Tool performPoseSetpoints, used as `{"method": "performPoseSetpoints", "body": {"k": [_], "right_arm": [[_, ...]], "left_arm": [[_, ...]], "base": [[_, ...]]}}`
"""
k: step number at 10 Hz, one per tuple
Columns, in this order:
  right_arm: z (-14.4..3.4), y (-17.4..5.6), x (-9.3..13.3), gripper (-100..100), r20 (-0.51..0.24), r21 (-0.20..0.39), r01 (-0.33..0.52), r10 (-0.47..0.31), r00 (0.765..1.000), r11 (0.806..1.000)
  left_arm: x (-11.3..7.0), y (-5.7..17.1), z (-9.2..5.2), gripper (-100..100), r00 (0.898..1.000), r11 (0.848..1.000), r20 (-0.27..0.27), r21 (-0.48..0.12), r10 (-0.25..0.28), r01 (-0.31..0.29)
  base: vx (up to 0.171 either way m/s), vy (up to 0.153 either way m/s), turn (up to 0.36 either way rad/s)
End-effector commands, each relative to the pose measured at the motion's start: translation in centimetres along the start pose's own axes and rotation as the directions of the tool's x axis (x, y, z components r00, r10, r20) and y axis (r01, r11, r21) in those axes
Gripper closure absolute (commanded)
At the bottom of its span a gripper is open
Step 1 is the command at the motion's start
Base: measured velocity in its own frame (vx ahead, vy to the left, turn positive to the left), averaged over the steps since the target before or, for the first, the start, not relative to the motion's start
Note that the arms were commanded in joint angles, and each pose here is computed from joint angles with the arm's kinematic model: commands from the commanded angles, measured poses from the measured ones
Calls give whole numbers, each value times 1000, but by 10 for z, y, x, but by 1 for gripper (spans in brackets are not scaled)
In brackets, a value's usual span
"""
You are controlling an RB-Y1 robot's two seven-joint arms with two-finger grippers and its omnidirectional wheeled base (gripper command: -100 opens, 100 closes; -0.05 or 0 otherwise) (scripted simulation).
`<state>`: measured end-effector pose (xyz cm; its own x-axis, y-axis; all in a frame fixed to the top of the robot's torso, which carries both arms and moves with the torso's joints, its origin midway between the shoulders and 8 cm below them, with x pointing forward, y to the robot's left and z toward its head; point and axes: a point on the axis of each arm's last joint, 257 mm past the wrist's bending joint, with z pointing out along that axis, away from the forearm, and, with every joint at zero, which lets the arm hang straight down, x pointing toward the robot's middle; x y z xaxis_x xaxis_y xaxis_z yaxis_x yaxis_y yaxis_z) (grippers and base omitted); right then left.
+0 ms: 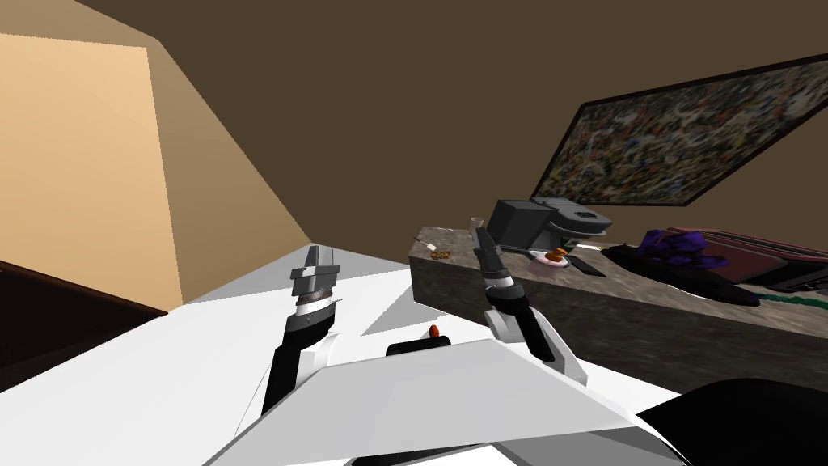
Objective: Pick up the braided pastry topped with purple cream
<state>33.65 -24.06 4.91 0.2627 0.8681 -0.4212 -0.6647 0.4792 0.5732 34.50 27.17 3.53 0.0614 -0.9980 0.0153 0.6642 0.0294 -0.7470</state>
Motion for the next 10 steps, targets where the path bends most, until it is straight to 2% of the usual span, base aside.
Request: {"method": "performPoseSetpoints", "body": {"k": [1,2,4,5,7,8,10], "right_arm": [[-4,-11,15,-100,-73,10,73,-72,995,997],[-4,-11,17,-100,-85,5,77,-77,993,997],[-12,-27,33,-100,-181,5,183,-179,967,983],[-12,-27,35,-100,-191,0,187,-184,964,982],[-22,-47,50,-100,-289,-18,304,-296,911,953],[-22,-46,51,-100,-296,-24,307,-300,907,951],[-34,-69,63,-100,-387,-60,424,-412,825,904]], "left_arm": [[0,0,0,0,1000,1000,0,0,0,0],[0,0,0,0,1000,1000,0,0,0,0],[0,0,0,0,1000,1000,0,0,0,0],[0,0,0,0,1000,1000,0,0,0,0],[0,0,0,0,1000,1000,0,0,0,0],[0,0,0,0,1000,1000,0,0,0,0],[0,0,0,0,1000,1000,0,0,0,0]], "base": [[4,52,50],[4,39,16],[-1,36,50],[2,39,21],[3,50,46],[1,42,22],[8,49,53]]}}
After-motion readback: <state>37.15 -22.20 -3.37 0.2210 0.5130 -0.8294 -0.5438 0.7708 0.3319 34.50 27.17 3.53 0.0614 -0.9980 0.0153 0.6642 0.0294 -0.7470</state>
